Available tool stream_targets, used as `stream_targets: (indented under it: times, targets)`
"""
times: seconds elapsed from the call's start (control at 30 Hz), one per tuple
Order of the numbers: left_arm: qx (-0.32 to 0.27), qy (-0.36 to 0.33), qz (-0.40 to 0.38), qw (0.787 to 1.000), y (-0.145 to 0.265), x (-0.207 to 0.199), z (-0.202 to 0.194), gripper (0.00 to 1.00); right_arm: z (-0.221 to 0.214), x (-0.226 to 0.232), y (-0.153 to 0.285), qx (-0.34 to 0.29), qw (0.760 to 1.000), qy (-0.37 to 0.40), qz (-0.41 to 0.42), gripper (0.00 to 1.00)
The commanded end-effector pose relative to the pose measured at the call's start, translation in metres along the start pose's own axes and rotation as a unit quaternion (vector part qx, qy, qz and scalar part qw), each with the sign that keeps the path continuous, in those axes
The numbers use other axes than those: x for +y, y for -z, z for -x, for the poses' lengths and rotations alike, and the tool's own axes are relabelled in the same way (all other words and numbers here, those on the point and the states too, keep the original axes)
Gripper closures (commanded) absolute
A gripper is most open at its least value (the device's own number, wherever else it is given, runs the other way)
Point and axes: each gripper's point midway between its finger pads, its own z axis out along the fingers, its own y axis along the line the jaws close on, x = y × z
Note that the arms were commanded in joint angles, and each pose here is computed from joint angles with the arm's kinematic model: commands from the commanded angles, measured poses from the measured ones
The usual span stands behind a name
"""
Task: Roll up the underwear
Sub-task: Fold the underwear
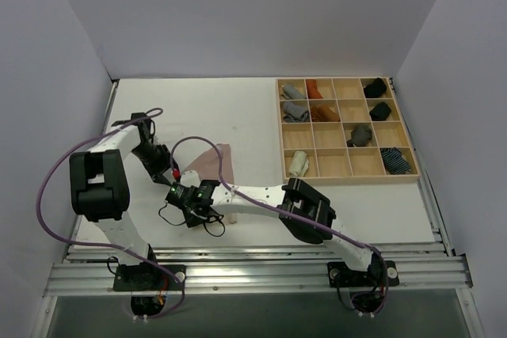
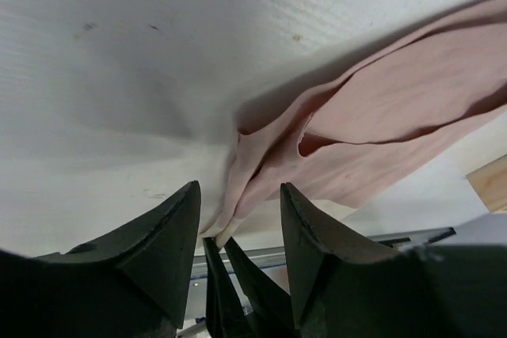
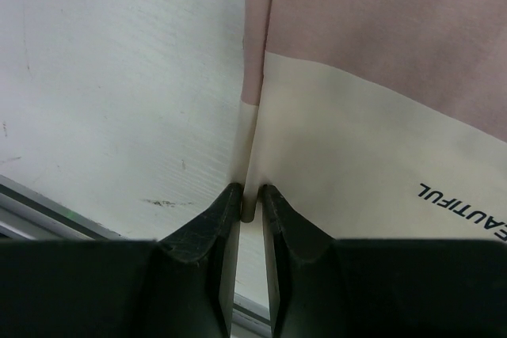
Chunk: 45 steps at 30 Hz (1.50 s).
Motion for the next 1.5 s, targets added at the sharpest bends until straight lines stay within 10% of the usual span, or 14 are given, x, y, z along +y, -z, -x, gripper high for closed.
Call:
stream_targets:
  times: [0.0,0.47,0.87,1.47]
  targets:
    - [-0.002,0.004,-0.088,0.996,-0.004,-0.029,-0.004,0.47,-0.014,-0.013,0.003,0.014,1.0,0.01,-0.022,0.86]
    - [-0.028,0.028,-0.051,0.998,-0.026,-0.003,-0.006,0.45,-0.018,-0.011,-0.001,0.013,1.0,0.005,-0.01,0.86]
    - [-0.041,0.02,-0.075,0.996,-0.028,-0.016,0.009,0.87,0.005,-0.01,0.008,-0.03,0.999,0.013,-0.031,0.73]
    - [-0.025,0.012,-0.103,0.994,-0.028,-0.026,0.006,0.98,0.011,-0.009,-0.009,-0.028,0.997,0.043,-0.058,0.74]
